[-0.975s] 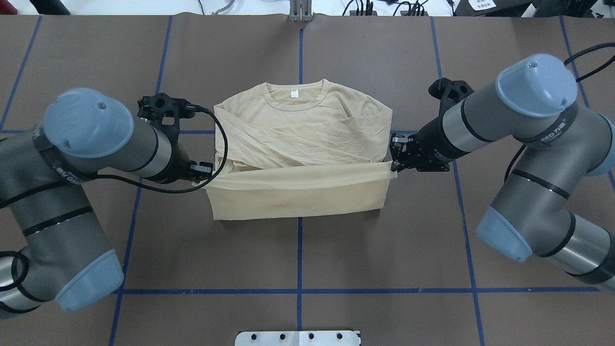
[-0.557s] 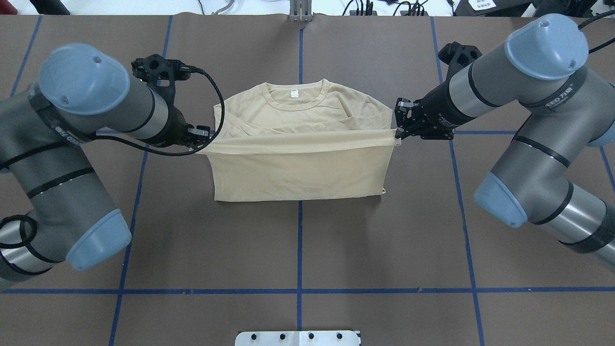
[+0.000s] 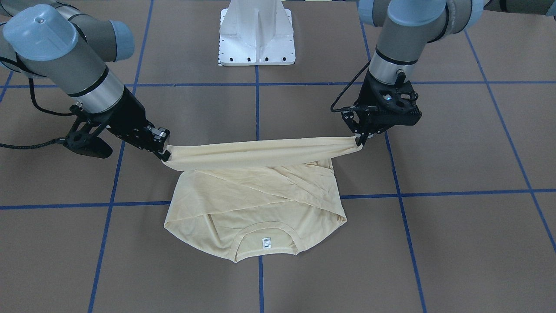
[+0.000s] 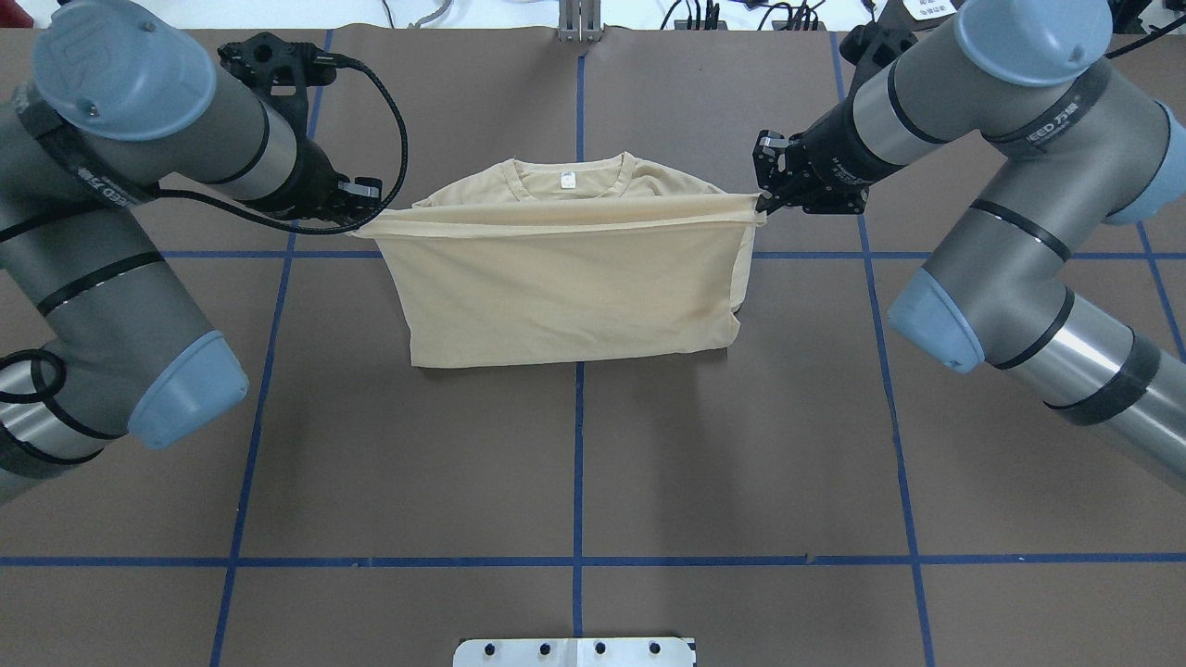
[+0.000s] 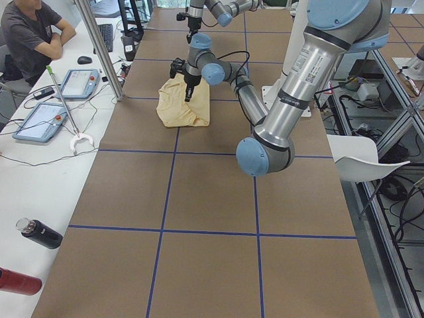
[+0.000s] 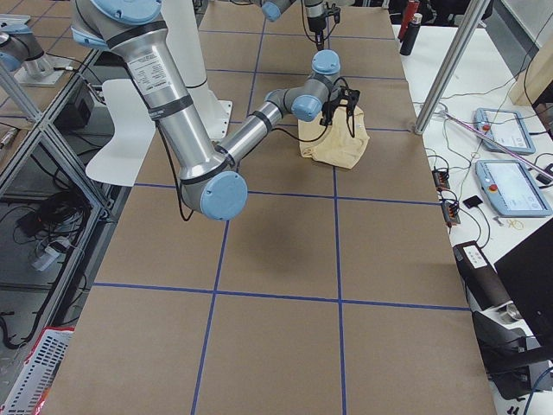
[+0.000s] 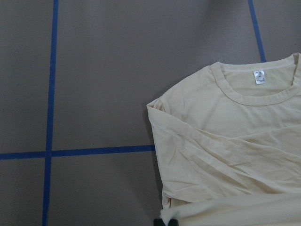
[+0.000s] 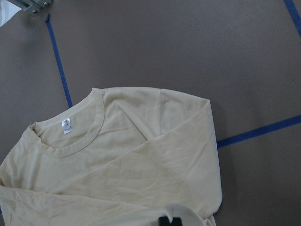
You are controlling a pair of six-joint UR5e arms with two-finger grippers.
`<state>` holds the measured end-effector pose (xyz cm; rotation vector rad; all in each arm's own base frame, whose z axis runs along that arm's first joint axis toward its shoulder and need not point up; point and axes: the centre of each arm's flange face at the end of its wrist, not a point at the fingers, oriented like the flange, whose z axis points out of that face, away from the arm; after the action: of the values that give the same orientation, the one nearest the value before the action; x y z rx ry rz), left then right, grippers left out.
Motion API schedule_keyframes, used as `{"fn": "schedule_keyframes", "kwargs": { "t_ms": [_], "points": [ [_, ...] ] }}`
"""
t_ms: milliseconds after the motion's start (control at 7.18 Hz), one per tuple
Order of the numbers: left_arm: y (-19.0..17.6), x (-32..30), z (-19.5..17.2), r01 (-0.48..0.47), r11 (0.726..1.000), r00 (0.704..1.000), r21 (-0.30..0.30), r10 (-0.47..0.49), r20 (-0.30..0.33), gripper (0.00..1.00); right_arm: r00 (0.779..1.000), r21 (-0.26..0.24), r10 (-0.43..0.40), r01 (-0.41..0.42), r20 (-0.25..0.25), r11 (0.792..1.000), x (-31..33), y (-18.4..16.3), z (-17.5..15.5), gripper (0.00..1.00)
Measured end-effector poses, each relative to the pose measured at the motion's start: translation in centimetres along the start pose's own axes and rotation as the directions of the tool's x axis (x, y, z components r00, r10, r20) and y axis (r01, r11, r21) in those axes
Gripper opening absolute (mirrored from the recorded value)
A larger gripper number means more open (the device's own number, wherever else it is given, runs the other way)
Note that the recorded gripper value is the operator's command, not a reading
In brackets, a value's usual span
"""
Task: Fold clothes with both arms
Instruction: 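Lift the hem with both grippers and fold it toward the collar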
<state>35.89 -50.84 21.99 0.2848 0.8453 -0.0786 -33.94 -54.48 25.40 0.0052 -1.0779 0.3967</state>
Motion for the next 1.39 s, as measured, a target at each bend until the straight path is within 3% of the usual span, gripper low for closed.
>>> {"fn": "schedule_keyframes", "kwargs": {
  "t_ms": [279,557,836,1393],
  "points": [
    [-1.8,0.7,2.7,0.002,1.000,1.000,0.008,-0.002,-0.007,0.00,0.999,0.026,-0.010,0.011,-0.031,1.000,-1.4,-3.4,1.7,0.00],
    [-3.1,0.4,5.6,0.002,0.999,0.999,0.037,-0.001,-0.045,0.00,0.999,0.038,-0.016,0.018,-0.032,0.999,-3.1,-5.9,4.1,0.00],
    [-4.5,0.4,8.5,0.041,0.998,0.996,0.057,-0.036,-0.084,0.00,0.999,0.045,-0.024,0.025,-0.023,0.999,-2.1,-7.5,6.5,0.00],
    [-5.7,-2.0,13.6,0.061,0.996,0.995,0.062,-0.056,-0.084,0.00,0.997,0.069,0.003,0.002,-0.077,0.998,-0.6,-9.3,9.9,0.00]
  ]
}}
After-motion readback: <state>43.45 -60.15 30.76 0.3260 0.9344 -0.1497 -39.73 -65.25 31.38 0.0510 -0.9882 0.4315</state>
